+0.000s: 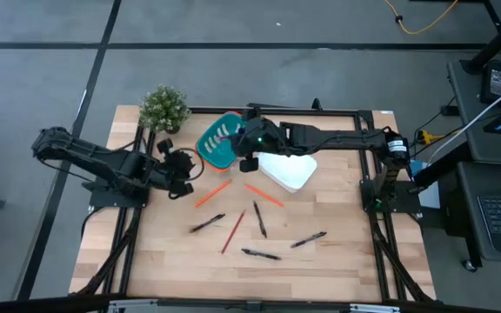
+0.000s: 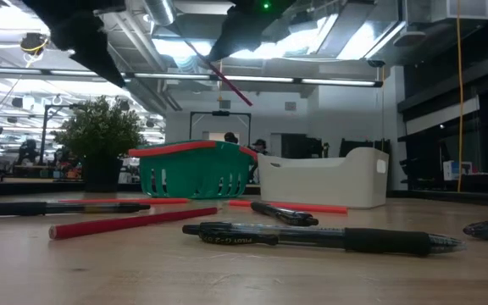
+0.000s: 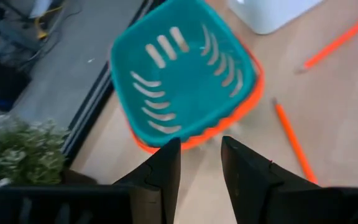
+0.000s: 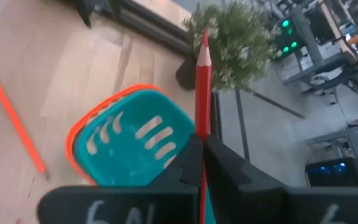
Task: Sort pens & pencils
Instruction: Put the right red pencil into the blue bin
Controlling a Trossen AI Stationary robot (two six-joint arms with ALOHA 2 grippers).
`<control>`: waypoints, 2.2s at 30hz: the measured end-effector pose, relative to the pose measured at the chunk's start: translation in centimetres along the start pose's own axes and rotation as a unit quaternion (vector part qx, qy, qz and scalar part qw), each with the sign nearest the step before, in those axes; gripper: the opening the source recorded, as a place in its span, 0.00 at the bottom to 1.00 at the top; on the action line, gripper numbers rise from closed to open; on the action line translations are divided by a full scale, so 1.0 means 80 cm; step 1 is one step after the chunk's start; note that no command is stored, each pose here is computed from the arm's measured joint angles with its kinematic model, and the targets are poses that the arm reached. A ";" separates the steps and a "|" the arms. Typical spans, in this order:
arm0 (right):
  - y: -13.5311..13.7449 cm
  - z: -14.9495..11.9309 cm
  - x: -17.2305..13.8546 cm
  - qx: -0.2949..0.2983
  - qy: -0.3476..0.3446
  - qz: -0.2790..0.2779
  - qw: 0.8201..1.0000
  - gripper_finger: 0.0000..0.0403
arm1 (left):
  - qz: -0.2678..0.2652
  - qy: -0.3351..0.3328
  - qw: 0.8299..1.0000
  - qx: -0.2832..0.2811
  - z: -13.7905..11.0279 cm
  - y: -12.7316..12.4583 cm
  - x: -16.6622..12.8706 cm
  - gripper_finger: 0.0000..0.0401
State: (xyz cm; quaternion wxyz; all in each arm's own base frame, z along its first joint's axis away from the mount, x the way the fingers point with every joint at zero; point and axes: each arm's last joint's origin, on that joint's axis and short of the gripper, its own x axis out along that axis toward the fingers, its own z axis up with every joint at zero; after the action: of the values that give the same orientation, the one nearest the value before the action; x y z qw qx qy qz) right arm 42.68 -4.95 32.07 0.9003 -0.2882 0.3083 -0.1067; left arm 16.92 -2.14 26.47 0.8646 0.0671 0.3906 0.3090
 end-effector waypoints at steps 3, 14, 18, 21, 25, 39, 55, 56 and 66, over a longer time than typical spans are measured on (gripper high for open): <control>-0.008 -0.001 0.002 0.008 -0.016 0.000 1.000 0.04 | 0.013 -0.004 1.000 -0.003 0.005 0.006 0.006 0.27; -0.023 0.001 0.008 0.025 -0.073 0.003 0.997 0.04 | 0.051 -0.022 0.998 -0.020 0.024 0.029 0.024 0.27; -0.018 -0.003 0.023 0.025 -0.075 0.010 0.997 0.04 | 0.068 -0.010 0.997 -0.029 0.023 0.040 0.028 0.27; -0.012 -0.010 0.043 0.026 -0.071 0.015 0.997 0.04 | 0.073 -0.012 0.996 -0.040 0.022 0.052 0.026 0.27; -0.009 -0.022 0.063 0.028 -0.062 0.019 0.998 0.04 | 0.083 -0.007 0.995 -0.056 0.016 0.069 0.019 0.27; -0.030 -0.035 0.080 0.059 -0.103 0.027 0.993 0.04 | 0.086 -0.039 0.990 -0.103 -0.023 0.096 0.002 0.27; -0.025 -0.083 0.132 0.079 -0.052 0.051 0.994 0.04 | 0.067 -0.055 0.991 -0.103 -0.026 0.095 0.004 0.27; -0.025 -0.087 0.135 0.080 -0.050 0.051 0.994 0.04 | 0.067 -0.056 0.991 -0.100 -0.026 0.095 0.004 0.27; -0.036 -0.106 0.143 0.086 -0.030 0.056 0.994 0.04 | 0.068 -0.059 0.992 -0.094 -0.025 0.095 0.004 0.27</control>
State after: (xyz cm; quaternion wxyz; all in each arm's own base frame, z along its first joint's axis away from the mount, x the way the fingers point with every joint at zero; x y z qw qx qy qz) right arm 46.41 -15.33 22.68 0.9351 -0.1953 0.2865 -0.0732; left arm 12.00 3.86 27.64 0.8655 0.0296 0.3030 0.3978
